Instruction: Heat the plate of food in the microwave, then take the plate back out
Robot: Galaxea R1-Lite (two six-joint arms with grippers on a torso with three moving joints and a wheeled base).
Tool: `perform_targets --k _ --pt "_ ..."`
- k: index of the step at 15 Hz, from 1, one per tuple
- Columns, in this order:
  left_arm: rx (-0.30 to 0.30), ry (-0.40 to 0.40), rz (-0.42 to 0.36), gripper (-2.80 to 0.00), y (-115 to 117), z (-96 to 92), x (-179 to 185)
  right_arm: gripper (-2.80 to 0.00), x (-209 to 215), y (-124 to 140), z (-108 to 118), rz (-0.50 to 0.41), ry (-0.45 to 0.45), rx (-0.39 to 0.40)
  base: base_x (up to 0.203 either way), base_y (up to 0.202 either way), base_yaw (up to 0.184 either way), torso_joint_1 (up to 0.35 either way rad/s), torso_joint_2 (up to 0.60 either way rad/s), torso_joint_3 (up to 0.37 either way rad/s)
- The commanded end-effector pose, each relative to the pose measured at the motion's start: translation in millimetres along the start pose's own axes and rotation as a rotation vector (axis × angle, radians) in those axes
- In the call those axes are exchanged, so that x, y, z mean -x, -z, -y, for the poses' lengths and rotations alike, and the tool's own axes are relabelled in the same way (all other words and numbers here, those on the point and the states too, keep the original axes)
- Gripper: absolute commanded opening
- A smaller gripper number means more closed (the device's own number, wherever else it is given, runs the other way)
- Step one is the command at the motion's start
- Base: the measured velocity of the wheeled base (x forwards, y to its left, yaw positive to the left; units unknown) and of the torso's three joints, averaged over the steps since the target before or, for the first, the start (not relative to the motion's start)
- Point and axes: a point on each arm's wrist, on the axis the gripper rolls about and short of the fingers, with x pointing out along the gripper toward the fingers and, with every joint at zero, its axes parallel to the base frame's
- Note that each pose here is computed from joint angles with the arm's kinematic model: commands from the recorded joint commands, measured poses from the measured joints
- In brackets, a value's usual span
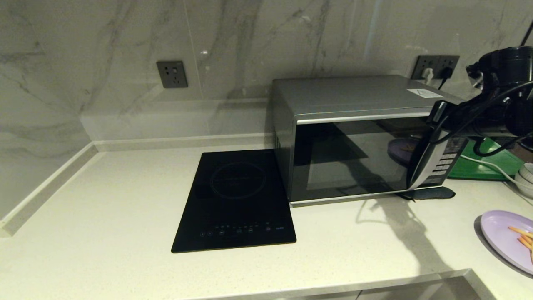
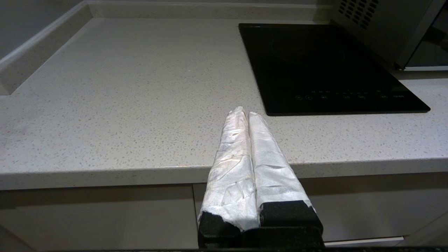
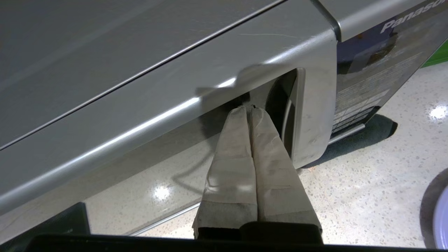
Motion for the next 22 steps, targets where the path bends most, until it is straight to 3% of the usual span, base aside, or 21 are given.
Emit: perform_targets --k 1,6,9,14,17,22 --pt "0.001 -0.001 -0.001 -2.80 0.0 0.0 -0.1 -2.80 27.5 -8.4 2.2 0.040 -0.008 -0.005 0.000 0.000 0.000 0.000 0.00 0.000" --pt "0.001 -0.001 -0.001 -2.80 0.0 0.0 -0.1 -2.80 119.3 -10.2 21.8 0.100 0.007 0.025 0.000 0.000 0.000 0.000 0.00 0.000" --pt "0.001 -0.001 -0.001 -2.80 0.0 0.0 -0.1 -2.80 189.0 1.9 43.7 0.175 0.035 0.063 0.000 0.000 0.000 0.000 0.00 0.000" --pt "0.001 0.000 -0.001 -2.80 0.0 0.0 -0.1 -2.80 282.8 68.7 87.2 0.294 0.059 0.158 0.000 0.000 0.000 0.000 0.00 0.000" --pt "0.001 -0.001 -0.001 -2.80 0.0 0.0 -0.1 -2.80 307.8 108.4 105.8 0.321 0.035 0.188 0.000 0.000 0.000 0.000 0.00 0.000" --pt "0.001 -0.001 -0.001 -2.80 0.0 0.0 -0.1 -2.80 339.2 146.6 126.9 0.399 -0.004 0.221 0.000 0.000 0.000 0.000 0.00 0.000"
